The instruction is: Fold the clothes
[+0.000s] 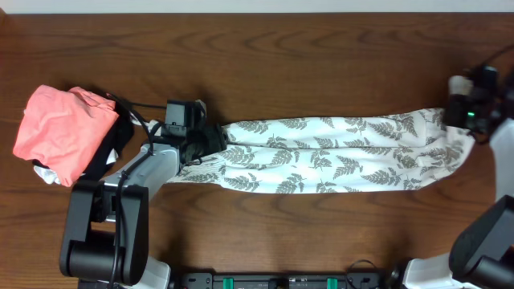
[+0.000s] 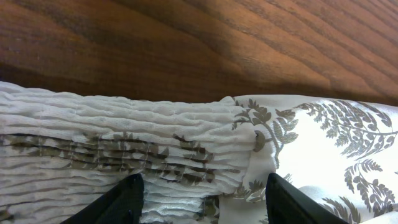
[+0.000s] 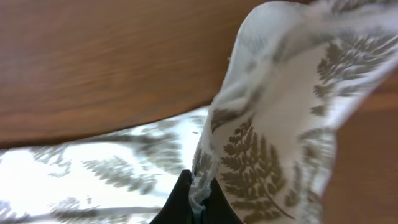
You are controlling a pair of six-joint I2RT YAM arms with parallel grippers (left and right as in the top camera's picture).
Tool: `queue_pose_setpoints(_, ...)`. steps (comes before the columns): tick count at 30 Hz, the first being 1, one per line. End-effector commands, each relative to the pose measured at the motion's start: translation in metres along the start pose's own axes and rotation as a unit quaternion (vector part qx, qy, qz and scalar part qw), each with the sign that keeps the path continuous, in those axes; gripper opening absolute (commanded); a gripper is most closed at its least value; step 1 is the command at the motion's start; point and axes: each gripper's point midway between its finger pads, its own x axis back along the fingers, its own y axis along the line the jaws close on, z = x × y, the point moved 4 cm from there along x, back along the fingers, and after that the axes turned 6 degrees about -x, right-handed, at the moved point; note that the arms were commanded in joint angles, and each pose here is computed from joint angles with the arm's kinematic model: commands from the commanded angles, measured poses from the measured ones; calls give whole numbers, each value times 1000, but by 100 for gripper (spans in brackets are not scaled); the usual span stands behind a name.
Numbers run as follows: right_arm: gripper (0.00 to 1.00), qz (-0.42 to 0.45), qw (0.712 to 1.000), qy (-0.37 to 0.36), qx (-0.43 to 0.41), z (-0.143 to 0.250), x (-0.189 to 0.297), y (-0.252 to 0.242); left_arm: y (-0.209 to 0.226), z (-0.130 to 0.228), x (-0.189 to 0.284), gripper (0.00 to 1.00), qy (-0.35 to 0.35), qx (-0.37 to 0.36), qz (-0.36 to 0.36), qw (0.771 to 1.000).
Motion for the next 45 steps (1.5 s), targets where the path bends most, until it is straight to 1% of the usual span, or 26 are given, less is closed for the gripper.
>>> queue_pose_setpoints(1, 1, -24, 998, 8, 49, 0, 0, 39, 7, 7, -2, 64, 14, 10, -14, 1000)
queue_pose_setpoints(8, 1, -69, 987, 82, 115, 36, -8, 107, 7, 7, -2, 64, 14, 10, -14, 1000)
queue_pose_setpoints(12, 1, -74, 978, 122, 155, 59, -8, 136, 7, 7, -2, 64, 13, 9, -14, 1000)
queue_pose_setpoints(20, 1, -103, 953, 162, 233, 93, -4, 187, 7, 7, -2, 64, 12, 9, -14, 1000)
queue_pose_setpoints(25, 1, -113, 935, 197, 274, 116, 2, 201, 7, 7, -2, 64, 12, 9, -14, 1000)
queue_pose_setpoints(30, 1, -114, 918, 243, 292, 140, 11, 206, 7, 7, -2, 64, 12, 9, -14, 1000)
queue_pose_setpoints(35, 2, -111, 913, 263, 293, 148, 13, 204, 7, 7, -2, 64, 13, 9, -14, 1000)
queue_pose_setpoints(36, 4, -110, 912, 265, 293, 150, 13, 204, 7, 7, -2, 64, 14, 10, -14, 1000)
queue_pose_setpoints(40, 22, -109, 910, 273, 291, 155, 12, 201, 7, 8, -2, 64, 16, 10, -15, 1000)
queue_pose_setpoints(42, 29, -111, 910, 275, 290, 156, 12, 201, 7, 9, -2, 64, 17, 11, -15, 1000)
queue_pose_setpoints(45, 30, -112, 910, 275, 290, 156, 11, 201, 7, 9, -2, 64, 17, 11, -15, 1000)
